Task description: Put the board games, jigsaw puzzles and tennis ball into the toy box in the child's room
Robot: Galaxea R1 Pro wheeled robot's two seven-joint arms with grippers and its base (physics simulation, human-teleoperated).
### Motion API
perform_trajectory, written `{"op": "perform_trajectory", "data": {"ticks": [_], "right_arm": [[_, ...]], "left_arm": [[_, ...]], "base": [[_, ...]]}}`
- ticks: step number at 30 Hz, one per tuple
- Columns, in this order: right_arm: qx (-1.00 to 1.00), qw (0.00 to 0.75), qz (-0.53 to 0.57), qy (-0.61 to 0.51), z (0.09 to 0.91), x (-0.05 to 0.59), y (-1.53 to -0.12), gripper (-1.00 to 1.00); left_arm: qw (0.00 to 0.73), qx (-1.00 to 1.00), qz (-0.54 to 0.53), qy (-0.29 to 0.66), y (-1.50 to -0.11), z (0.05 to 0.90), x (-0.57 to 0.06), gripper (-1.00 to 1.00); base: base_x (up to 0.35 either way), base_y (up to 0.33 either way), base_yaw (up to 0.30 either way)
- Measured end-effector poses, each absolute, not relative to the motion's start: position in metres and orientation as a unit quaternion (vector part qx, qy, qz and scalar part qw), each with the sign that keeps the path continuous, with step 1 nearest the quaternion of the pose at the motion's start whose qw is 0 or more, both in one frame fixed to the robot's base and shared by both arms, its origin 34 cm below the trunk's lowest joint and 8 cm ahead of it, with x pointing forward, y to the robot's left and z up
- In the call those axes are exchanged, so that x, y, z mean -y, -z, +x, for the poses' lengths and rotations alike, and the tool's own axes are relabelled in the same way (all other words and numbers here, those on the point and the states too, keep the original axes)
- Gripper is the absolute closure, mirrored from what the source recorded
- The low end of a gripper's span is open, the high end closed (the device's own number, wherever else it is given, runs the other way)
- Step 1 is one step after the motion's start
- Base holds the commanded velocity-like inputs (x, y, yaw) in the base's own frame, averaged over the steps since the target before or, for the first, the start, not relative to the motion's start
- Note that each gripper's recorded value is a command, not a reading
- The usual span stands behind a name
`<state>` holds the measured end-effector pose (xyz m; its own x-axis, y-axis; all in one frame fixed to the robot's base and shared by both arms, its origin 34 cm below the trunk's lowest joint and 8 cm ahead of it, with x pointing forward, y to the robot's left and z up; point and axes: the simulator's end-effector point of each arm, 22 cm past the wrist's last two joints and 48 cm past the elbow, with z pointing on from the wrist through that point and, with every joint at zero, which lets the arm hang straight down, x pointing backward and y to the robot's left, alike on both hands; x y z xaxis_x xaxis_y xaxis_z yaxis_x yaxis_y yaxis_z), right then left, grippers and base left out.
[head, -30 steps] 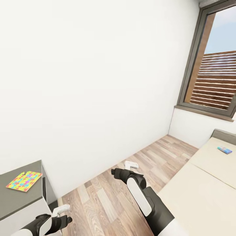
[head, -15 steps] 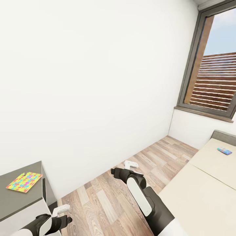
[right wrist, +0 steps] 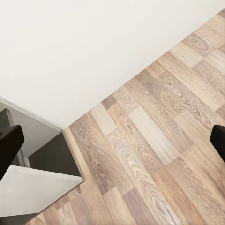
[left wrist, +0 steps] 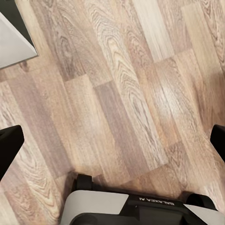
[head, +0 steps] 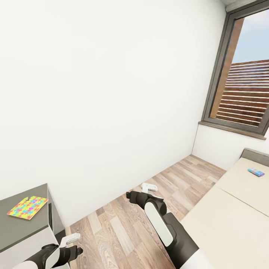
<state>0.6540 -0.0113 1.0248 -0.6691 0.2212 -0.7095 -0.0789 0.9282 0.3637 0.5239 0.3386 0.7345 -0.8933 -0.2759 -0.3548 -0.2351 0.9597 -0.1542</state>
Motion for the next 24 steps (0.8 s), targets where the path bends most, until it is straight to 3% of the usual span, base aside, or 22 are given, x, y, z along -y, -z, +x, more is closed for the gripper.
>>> {"op": "perform_trajectory", "data": {"ticks": [10, 16, 24], "right_arm": [[-0.901, 0.396, 0.051, -0.173, 0.654, 0.019, -1.019, -1.0], [-0.916, 0.375, 0.09, -0.11, 0.656, 0.061, -1.008, -1.0], [-0.926, 0.347, 0.124, -0.082, 0.654, 0.097, -1.0, -1.0]], "left_arm": [[0.218, -0.966, -0.127, 0.059, -0.738, 0.531, -0.341, -1.0], [0.204, -0.965, -0.116, 0.118, -0.759, 0.549, -0.319, -1.0], [0.236, -0.957, -0.087, 0.142, -0.84, 0.61, -0.332, -1.0]], "base": [[0.0, 0.0, 0.0], [0.0, 0.0, 0.0], [0.0, 0.0, 0.0]]}}
